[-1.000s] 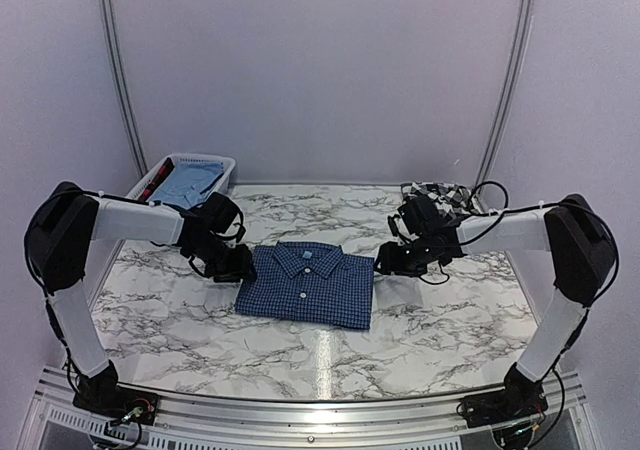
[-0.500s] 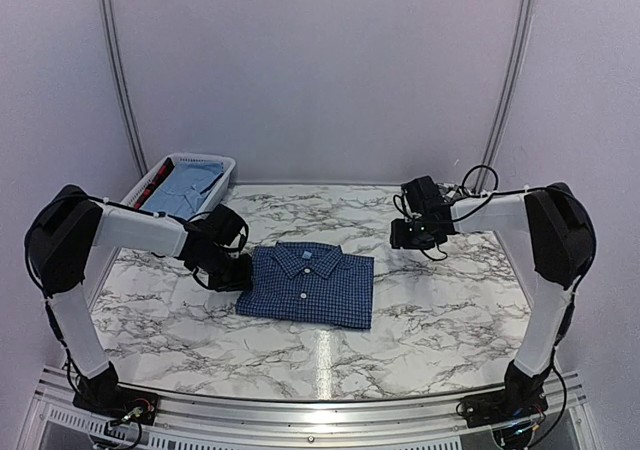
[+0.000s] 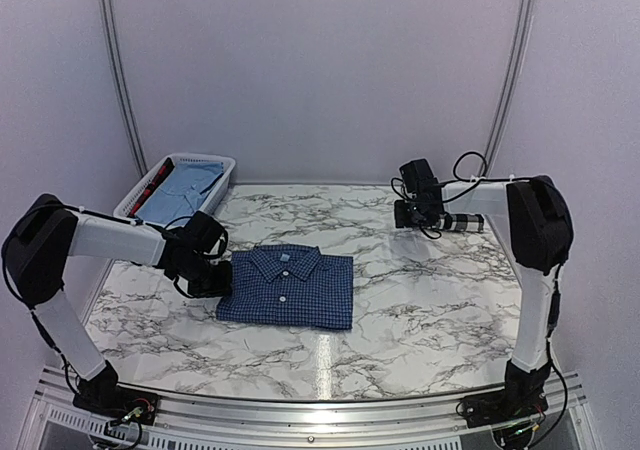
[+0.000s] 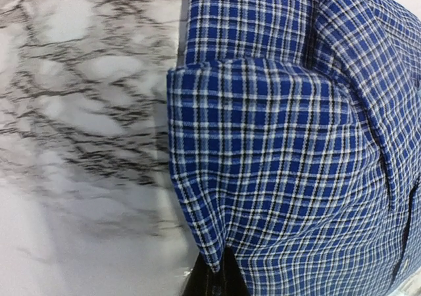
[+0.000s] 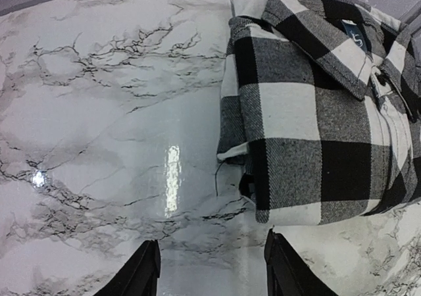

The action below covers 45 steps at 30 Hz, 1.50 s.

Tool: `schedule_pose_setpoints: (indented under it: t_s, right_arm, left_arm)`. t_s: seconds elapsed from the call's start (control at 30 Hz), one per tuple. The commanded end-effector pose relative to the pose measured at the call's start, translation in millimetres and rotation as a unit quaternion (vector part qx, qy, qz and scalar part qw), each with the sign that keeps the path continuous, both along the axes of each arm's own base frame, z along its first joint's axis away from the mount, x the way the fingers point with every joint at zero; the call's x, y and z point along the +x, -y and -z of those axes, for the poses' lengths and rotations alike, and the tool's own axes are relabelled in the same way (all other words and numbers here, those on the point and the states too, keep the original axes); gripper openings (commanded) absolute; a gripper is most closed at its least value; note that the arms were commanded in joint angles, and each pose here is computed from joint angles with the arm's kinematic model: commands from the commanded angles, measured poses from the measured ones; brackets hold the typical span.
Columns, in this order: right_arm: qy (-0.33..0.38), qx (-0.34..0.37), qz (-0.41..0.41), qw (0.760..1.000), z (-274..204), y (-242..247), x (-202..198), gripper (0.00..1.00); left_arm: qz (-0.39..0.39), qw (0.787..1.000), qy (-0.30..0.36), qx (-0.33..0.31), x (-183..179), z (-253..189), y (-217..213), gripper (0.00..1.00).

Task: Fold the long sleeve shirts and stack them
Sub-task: Move the square-folded shirt to the center of the board.

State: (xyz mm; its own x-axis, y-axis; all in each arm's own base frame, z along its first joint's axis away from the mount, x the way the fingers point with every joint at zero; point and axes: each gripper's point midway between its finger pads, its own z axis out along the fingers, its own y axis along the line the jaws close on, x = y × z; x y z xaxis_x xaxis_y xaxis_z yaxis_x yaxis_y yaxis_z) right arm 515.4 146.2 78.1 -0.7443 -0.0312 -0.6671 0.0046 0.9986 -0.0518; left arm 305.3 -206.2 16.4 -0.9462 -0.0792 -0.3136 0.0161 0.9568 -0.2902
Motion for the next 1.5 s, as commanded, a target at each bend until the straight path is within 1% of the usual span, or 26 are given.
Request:
schedule_pose_setpoints:
  t_s: [0.0,0.03,0.07,0.1,0.13,0.17,0.2,0.23,0.27,0.3,0.53,0.6,0.73,0.8,0.87,1.0,1.03,1.2,1.33,1.47]
  right_arm:
    - [-0.008,-0.022,0.013,1.0,4.0,23.6,11.9,0.5]
    - [-0.009,-0.023,0.014,1.0,5.9,25.8,13.2,0.5]
    - [-0.009,-0.024,0.013,1.0,6.9,26.6,14.3,0.5]
    - [-0.01,-0.026,0.013,1.0,8.8,27.3,15.5,0.49]
    - [-0.01,-0.028,0.013,0.999,10.4,27.7,17.0,0.48]
    - [-0.009,-0.028,0.014,0.999,10.3,28.1,19.3,0.47]
    - [-0.009,-0.03,0.015,0.999,10.8,29.0,21.2,0.46]
    - [-0.008,-0.033,0.017,0.999,11.1,29.4,22.8,0.45]
    - [-0.007,-0.037,0.019,0.999,11.1,30.3,24.3,0.43]
    - [-0.005,-0.039,0.022,0.999,11.0,31.7,26.5,0.42]
    - [-0.022,-0.058,0.044,0.997,29.1,40.7,37.5,0.38]
    - [-0.028,-0.069,0.053,0.996,35.9,44.6,38.9,0.35]
    - [-0.043,-0.081,0.05,0.995,53.1,45.1,41.8,0.34]
    - [-0.055,-0.086,0.048,0.994,62.3,44.8,43.0,0.32]
    - [-0.061,-0.086,0.045,0.993,66.1,43.2,44.3,0.25]
    - [-0.072,-0.077,0.041,0.994,64.6,40.3,38.7,0.04]
    - [-0.073,-0.07,0.038,0.994,61.3,37.7,36.8,0.0]
    - [-0.089,-0.029,0.014,0.996,50.0,15.9,15.7,0.0]
    - [-0.099,0.016,-0.006,0.995,41.2,-9.2,-10.1,0.0]
    - [-0.117,0.07,-0.034,0.99,39.8,-48.5,-40.4,0.0]
  left_arm:
    - [-0.018,0.993,-0.066,0.099,-34.0,25.1,-65.0,0.0]
    - [-0.012,0.993,-0.066,0.096,-33.9,23.8,-64.0,0.0]
    - [-0.007,0.993,-0.067,0.093,-33.2,22.1,-61.7,0.03]
    - [0.001,0.994,-0.07,0.079,-33.7,19.9,-55.8,0.15]
    - [0.007,0.995,-0.067,0.07,-32.6,16.2,-50.9,0.33]
    - [0.009,0.996,-0.06,0.067,-30.0,11.3,-48.3,0.53]
    - [0.01,0.997,-0.049,0.063,-27.0,4.8,-45.9,0.7]
    - [0.012,0.997,-0.04,0.057,-24.3,-1.7,-43.2,0.83]
    - [0.015,0.998,-0.033,0.05,-21.7,-8.8,-40.2,0.92]
    - [0.018,0.998,-0.026,0.045,-19.7,-15.7,-37.4,0.98]
    - [0.044,0.998,0.017,0.028,-13.6,-56.5,-19.1,0.99]
    - [0.052,0.998,0.025,0.024,-14.7,-63.7,-12.1,0.99]
    - [0.072,0.996,0.047,0.009,-18.9,-82.4,7.2,0.99]
    - [0.074,0.995,0.06,0.002,-19.0,-92.9,12.1,0.99]
    - [0.073,0.995,0.071,-0.002,-18.2,-101.1,12.8,0.99]
    - [0.07,0.994,0.084,-0.005,-18.5,-111.6,10.2,0.99]
    - [0.07,0.994,0.085,-0.004,-19.1,-112.6,9.3,0.99]
    - [0.064,0.994,0.092,-0.004,-20.1,-116.8,5.9,0.99]
    - [0.062,0.994,0.095,-0.007,-23.0,-118.6,3.8,0.99]
    - [0.059,0.994,0.092,-0.007,-26.9,-115.8,1.0,0.99]
